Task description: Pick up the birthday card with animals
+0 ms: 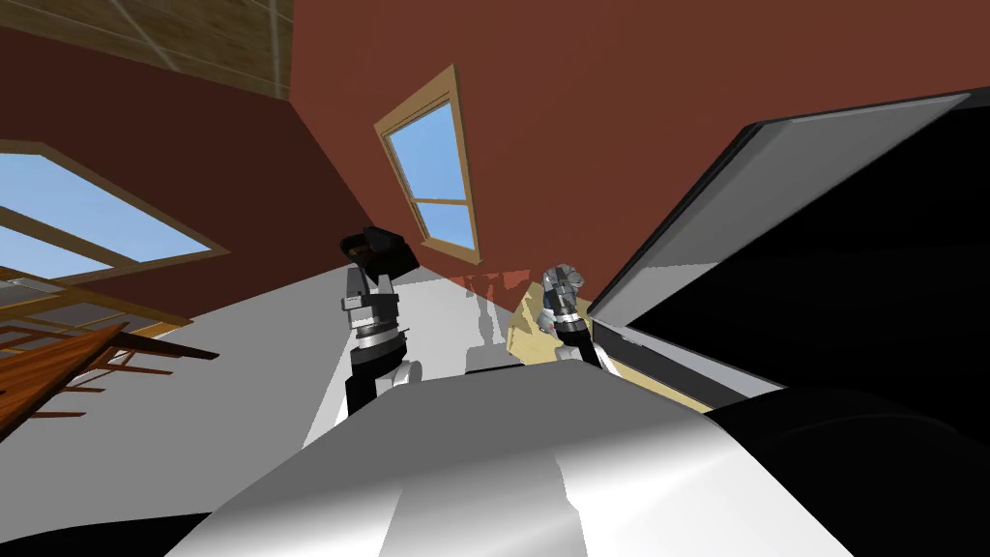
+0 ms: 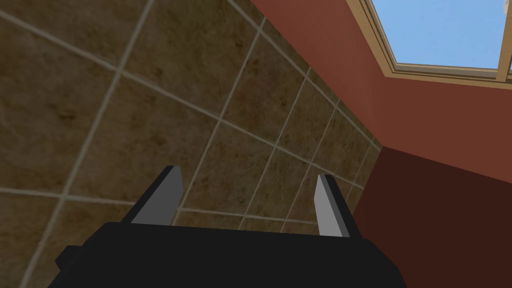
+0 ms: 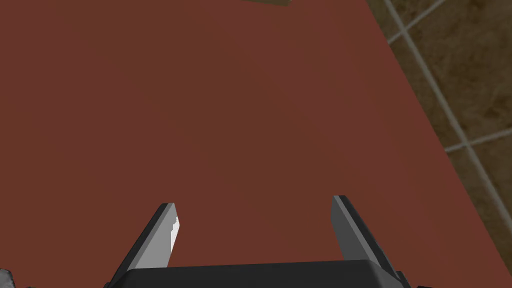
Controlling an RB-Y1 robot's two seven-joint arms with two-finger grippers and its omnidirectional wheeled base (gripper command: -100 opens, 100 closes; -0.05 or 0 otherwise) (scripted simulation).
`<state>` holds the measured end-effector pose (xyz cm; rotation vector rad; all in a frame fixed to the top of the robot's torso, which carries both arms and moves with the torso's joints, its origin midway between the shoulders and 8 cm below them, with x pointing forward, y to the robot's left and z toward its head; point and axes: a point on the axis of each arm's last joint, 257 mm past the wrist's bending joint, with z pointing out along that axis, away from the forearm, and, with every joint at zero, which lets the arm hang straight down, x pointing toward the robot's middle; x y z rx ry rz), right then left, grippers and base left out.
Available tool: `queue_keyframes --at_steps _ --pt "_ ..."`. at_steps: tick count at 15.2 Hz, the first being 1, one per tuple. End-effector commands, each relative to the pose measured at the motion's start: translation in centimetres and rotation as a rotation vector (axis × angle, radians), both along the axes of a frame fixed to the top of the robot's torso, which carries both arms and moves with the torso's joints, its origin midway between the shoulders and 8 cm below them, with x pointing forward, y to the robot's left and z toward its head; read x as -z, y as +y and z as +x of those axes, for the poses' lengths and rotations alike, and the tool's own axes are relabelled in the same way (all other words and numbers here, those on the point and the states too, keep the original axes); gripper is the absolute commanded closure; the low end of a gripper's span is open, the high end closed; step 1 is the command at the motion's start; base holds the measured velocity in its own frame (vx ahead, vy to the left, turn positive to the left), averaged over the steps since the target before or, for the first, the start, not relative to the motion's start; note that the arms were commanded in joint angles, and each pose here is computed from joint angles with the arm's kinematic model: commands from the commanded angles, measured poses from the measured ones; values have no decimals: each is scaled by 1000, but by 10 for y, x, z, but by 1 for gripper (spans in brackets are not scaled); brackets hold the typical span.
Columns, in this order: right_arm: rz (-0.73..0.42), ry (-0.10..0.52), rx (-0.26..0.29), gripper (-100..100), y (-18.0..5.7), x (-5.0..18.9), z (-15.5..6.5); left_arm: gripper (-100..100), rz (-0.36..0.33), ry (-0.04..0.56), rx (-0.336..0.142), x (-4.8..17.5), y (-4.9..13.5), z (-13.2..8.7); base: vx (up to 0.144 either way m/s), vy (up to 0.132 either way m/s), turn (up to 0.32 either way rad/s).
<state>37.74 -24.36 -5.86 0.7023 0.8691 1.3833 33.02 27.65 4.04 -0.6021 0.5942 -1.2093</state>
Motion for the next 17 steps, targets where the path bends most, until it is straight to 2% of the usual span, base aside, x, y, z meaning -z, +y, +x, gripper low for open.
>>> queue_keyframes --at_steps 1,2,4,7,8,9,10,11,13,14,16,17 --pt "-41 41 2 -100 -1 18 7 0 0 0 0 0 0 0 13 72 35" --pt "-94 77 2 -100 -1 34 9 0 0 0 0 0 0 0 12 79 39" --pt "-94 89 3 -100 -2 40 10 0 0 0 0 0 0 0 7 64 21" --pt "-212 178 4 -100 -5 81 15 0 0 0 0 0 0 0 9 61 41" --pt "-213 193 6 -100 -7 89 15 0 0 0 0 0 0 0 21 78 36" --pt "-278 229 5 -100 -10 106 16 0 0 0 0 0 0 0 21 100 63" --pt "-279 249 8 -100 -12 115 16 0 0 0 0 0 0 0 11 101 42" --pt "-348 280 7 -100 -16 130 15 0 0 0 0 0 0 0 11 102 52" --pt "-349 306 10 -100 -19 143 15 0 0 0 0 0 0 0 12 81 28" --pt "-422 342 9 -100 -25 160 13 0 0 0 0 0 0 0 8 78 38" --pt "-423 365 12 -100 -29 171 12 0 0 0 0 0 0 0 9 69 31" --pt "-500 399 10 -100 -36 188 10 0 0 0 0 0 0 0 23 64 59"
